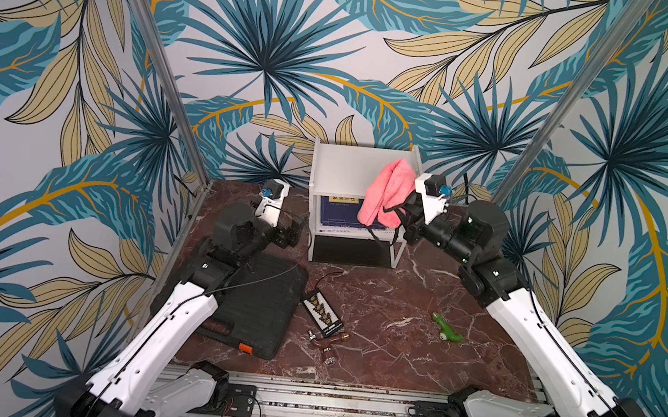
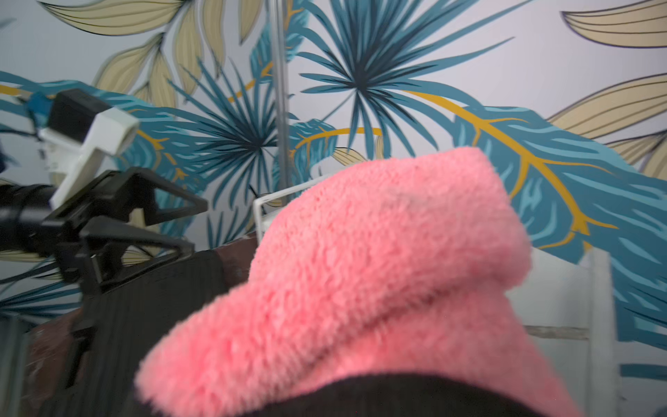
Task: Wipe the bookshelf clean with a cloth
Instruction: Hold the shelf at the center of the board, then adjust the cleaning item.
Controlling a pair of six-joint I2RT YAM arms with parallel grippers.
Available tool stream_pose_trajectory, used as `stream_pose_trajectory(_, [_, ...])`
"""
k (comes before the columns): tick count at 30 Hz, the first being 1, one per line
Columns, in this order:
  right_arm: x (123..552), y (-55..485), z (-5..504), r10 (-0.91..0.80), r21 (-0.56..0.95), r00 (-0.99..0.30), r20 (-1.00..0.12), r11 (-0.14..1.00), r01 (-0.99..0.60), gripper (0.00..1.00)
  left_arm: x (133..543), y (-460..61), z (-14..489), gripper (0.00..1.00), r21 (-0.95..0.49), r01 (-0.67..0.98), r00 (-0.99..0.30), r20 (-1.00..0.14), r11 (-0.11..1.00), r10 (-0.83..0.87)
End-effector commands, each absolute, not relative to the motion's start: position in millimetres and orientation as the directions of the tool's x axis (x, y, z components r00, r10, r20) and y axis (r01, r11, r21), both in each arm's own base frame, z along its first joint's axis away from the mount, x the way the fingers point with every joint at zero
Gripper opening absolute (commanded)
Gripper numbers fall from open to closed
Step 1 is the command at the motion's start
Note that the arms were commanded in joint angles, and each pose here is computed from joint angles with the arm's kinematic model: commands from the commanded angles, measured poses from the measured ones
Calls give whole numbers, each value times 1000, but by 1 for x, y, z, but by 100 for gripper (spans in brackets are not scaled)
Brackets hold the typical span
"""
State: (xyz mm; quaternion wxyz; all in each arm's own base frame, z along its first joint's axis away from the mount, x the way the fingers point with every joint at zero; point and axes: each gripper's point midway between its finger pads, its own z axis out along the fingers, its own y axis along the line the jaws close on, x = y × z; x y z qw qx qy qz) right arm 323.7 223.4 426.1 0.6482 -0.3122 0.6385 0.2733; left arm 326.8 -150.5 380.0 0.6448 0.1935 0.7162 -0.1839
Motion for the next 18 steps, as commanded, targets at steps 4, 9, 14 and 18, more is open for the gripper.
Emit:
stream_pose_trajectory(4, [238, 251, 429, 108, -28, 61, -992, 279, -960, 0, 214, -227, 419, 100, 4, 922, 37, -996, 388, -77])
stream_pose_trajectory(9, [210, 253, 422, 104, -47, 65, -992, 165, -985, 0, 186, -282, 425, 100, 29, 987, 35, -999, 160, -33])
stream_pose_trajectory(14, [198, 255, 411, 77, -42, 51, -996, 105, -994, 0, 200, -323, 407, 100, 17, 996, 12, -998, 88, 60])
stream_pose_trajectory(18, [195, 254, 398, 41, -64, 68, -997, 107, -992, 0, 191, -329, 409, 73, 65, 998, 65, -997, 4, 52])
